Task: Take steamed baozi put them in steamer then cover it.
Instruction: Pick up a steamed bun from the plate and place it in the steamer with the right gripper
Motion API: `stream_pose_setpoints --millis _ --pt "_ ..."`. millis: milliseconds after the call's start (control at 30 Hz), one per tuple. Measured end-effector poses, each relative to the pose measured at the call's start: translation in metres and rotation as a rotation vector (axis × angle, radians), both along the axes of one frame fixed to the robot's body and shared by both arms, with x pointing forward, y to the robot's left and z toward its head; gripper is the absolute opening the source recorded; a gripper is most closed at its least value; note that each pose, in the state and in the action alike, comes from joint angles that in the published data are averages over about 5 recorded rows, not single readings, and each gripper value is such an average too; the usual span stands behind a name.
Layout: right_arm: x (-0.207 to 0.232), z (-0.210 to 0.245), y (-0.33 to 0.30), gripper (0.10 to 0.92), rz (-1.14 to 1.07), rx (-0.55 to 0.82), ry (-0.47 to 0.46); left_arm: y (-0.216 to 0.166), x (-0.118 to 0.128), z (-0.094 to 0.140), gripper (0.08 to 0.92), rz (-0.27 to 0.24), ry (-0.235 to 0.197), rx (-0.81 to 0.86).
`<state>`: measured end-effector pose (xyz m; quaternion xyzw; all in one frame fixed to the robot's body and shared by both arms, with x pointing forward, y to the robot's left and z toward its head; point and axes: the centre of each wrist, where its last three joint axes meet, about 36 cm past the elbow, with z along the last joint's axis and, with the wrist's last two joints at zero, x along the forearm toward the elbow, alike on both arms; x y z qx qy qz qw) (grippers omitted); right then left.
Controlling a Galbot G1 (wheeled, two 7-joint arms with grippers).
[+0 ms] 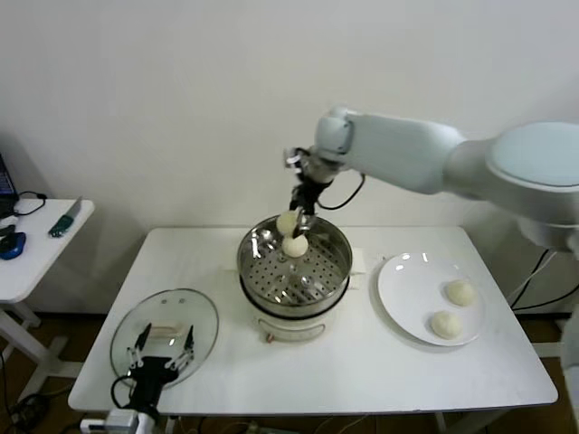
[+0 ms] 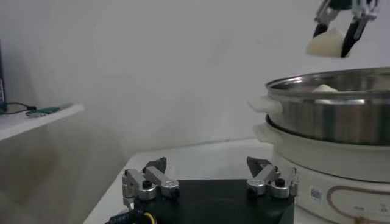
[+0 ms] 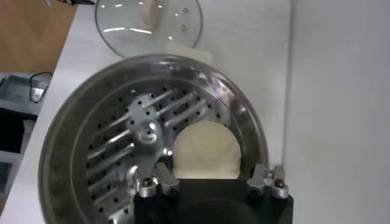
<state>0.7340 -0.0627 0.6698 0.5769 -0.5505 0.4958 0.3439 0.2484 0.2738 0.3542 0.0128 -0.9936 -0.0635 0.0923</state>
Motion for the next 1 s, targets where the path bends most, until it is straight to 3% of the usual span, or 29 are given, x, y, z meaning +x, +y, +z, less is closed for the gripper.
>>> stream_pose_setpoints --millis 700,1000 --pt "-0.014 -0.085 0.063 0.711 0.078 -0.069 0.059 0.008 0.005 -0.006 0.823 0.002 0.024 -0.002" --pt "-0.015 -0.090 0.060 0.806 0.081 -0.081 0.062 0.008 0.006 -0.006 0.823 0.003 0.026 -0.004"
